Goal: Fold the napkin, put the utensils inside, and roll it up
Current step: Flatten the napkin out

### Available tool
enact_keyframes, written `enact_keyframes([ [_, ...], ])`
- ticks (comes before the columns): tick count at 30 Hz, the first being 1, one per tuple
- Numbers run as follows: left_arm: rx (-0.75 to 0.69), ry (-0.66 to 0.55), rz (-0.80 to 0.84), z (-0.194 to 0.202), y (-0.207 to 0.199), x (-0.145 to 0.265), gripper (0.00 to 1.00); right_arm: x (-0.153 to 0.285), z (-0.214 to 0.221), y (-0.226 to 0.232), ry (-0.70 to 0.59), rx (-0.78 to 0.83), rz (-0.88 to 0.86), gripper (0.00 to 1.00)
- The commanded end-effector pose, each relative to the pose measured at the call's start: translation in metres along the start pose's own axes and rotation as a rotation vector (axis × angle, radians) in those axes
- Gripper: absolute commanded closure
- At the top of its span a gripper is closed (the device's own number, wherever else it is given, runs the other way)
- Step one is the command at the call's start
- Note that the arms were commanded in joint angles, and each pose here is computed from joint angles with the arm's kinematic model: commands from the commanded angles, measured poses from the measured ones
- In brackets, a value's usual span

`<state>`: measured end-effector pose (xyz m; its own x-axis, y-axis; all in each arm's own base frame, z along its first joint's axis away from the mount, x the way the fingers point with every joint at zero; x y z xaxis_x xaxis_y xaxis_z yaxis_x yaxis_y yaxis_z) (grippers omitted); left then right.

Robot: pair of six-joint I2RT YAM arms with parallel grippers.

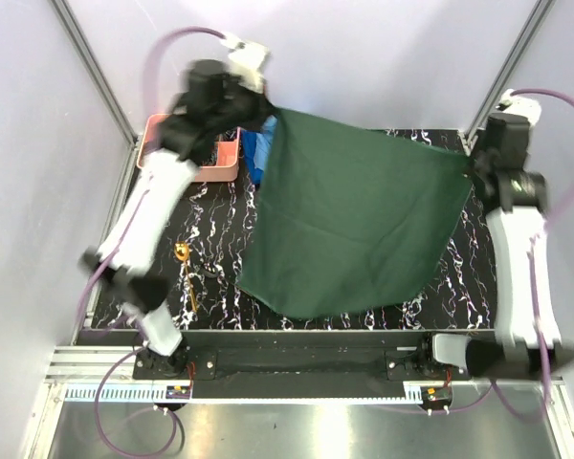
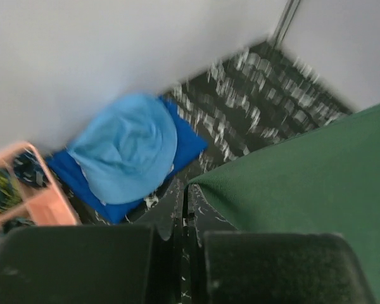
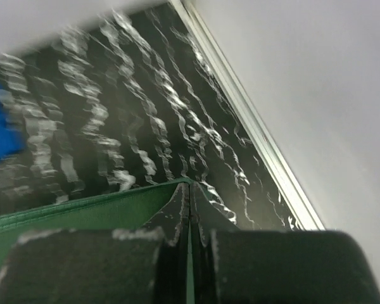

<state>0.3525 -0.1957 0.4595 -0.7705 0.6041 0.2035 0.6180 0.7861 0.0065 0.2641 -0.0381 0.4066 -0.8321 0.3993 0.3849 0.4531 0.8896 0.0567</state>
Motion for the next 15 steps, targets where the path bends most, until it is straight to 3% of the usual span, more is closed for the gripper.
enact_keyframes([
  [1,-0.018,0.149,-0.031,0.062,0.031,-0.096,1.00,-0.101,0.027,-0.029,0.069,-0.008,0.166,1.00],
  [3,-0.020,0.150,-0.058,0.071,0.045,-0.123,1.00,-0.137,0.036,-0.036,0.085,-0.014,0.181,1.00],
  [4,-0.007,0.204,-0.077,0.101,0.054,-0.152,1.00,-0.167,0.053,-0.038,0.151,0.009,0.164,1.00],
  [5,-0.013,0.208,-0.097,0.109,0.060,-0.165,0.97,-0.184,0.047,-0.035,0.130,0.007,0.149,1.00],
  [6,-0.016,0.163,-0.118,0.103,0.068,-0.175,0.84,-0.199,0.050,-0.031,0.141,0.016,0.130,1.00],
  [7,-0.011,0.188,-0.119,0.125,0.073,-0.194,0.85,-0.230,0.072,-0.027,0.213,0.042,0.106,1.00],
  [8,-0.017,0.170,-0.081,0.127,0.071,-0.202,0.84,-0.243,0.060,-0.022,0.189,0.033,0.093,1.00],
  [9,-0.027,0.128,-0.064,0.129,0.071,-0.212,0.78,-0.256,0.061,-0.020,0.197,0.035,0.086,1.00],
  [10,-0.030,0.104,-0.052,0.129,0.070,-0.215,0.54,-0.281,0.080,-0.016,0.254,0.046,0.070,1.00],
  [12,-0.039,0.044,-0.039,0.128,0.068,-0.217,0.50,-0.298,0.071,-0.010,0.241,0.041,0.052,1.00],
  [13,-0.041,0.031,-0.045,0.126,0.067,-0.216,0.35,-0.314,0.085,-0.007,0.278,0.047,0.044,1.00],
  [15,-0.037,0.033,-0.066,0.124,0.068,-0.210,0.30,-0.324,0.080,-0.002,0.279,0.042,0.019,1.00],
])
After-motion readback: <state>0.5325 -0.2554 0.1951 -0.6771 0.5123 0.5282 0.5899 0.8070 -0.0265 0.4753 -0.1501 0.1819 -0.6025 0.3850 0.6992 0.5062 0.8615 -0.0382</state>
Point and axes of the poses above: each gripper's point midway between its finger pads, its own x axis back along the fingers, its own y axis along the line the jaws close on, z = x × y, the point moved 7 cm from there along x, back along the fingers, and after that the axes turned 4 degrees about -x, right-handed, at the moved point
